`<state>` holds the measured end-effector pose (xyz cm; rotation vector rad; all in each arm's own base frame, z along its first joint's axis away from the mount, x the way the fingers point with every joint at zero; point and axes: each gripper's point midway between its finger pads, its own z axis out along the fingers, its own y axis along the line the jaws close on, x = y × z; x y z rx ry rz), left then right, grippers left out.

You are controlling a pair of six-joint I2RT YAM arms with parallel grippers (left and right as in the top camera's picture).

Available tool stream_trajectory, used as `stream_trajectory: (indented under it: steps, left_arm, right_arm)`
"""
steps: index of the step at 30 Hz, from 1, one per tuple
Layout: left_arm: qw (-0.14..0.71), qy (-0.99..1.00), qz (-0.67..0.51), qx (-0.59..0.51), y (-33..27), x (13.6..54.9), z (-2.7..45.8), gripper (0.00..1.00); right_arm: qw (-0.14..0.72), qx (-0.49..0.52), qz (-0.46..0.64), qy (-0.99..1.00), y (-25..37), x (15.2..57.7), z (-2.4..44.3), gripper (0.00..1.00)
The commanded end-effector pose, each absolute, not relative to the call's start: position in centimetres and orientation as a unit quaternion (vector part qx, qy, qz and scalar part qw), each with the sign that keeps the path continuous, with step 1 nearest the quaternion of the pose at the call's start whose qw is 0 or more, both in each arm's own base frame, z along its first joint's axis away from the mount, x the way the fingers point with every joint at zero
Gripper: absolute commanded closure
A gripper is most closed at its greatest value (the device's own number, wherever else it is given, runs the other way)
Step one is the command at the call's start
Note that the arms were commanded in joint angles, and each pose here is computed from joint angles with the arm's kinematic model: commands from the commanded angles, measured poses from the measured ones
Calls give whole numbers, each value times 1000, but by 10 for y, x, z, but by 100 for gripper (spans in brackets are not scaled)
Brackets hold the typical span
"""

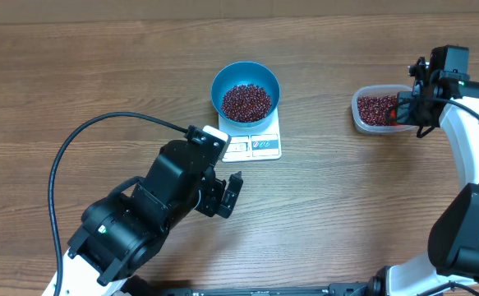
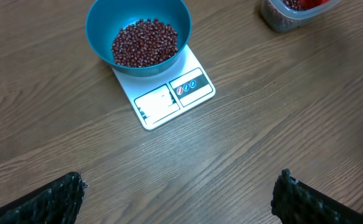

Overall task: Scoop item into bowl and weigh 150g on scale
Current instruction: 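Lower the scoop into the beans with the right gripper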

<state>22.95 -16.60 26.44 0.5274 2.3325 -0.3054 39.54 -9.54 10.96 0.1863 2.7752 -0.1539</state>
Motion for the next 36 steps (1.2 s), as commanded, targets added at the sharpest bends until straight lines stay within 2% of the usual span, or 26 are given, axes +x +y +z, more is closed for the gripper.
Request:
stream_trajectory:
  steps: [1,10,25,36]
  left_arm:
    - [356,903,-111,213,-166,230,262,1]
    - [356,903,-111,213,-166,230,263,1]
    - [356,903,-111,213,-166,230,262,1]
    - [356,903,-111,213,-166,230,262,1]
  right_arm:
    - [151,61,-55,985,-97,391,94,96]
    - [185,19,52,981,-59,405,98,96]
    - [201,-18,137,970,-29,408,106,96]
    - [210,-23,153,965,-24,412,109,96]
